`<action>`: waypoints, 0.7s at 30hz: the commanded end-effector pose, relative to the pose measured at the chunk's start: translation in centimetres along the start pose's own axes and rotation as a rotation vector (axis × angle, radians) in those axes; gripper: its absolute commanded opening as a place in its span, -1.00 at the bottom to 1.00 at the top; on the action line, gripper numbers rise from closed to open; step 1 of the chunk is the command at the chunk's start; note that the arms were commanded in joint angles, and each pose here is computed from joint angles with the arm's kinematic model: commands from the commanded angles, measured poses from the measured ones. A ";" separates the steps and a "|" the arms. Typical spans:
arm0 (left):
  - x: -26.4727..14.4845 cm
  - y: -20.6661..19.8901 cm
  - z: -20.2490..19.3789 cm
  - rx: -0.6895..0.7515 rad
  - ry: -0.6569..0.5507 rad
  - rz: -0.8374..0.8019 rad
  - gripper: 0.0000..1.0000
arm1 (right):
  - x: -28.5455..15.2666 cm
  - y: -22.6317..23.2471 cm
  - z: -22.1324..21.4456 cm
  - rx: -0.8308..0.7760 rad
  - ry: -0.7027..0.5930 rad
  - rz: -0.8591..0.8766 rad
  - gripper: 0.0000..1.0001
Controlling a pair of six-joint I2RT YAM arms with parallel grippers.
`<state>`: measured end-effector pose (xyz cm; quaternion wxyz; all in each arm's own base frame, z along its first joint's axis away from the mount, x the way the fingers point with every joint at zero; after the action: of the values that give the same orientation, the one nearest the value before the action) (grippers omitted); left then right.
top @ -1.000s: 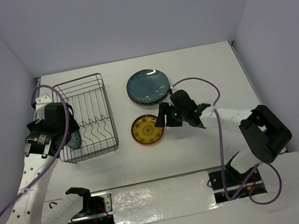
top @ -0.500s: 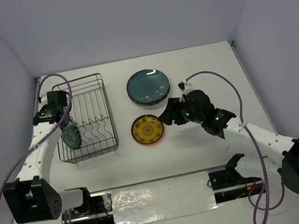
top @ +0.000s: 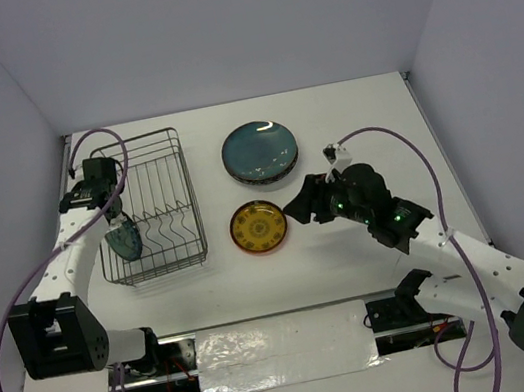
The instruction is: Unload the plates from the dish rack
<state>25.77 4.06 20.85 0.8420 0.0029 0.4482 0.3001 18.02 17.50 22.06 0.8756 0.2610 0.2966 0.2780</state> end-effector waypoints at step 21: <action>1.3 -0.6 0.8 0.077 0.018 0.044 -1.00 | -1.3 0.1 -0.5 -0.004 -0.030 0.033 0.37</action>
<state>26.30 4.23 19.71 0.8267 0.0384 0.4795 0.2918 17.01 16.84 21.71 0.8753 0.2639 0.2932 0.2797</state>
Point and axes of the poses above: each gripper's point midway between its finger pads, its own x axis out along the fingers, its own y axis along the line the jaws close on, z = x × y, the point moved 8 cm from there along -x, back along the fingers, and after that the axes turned 1 degree about x, right-handed, at the moved point
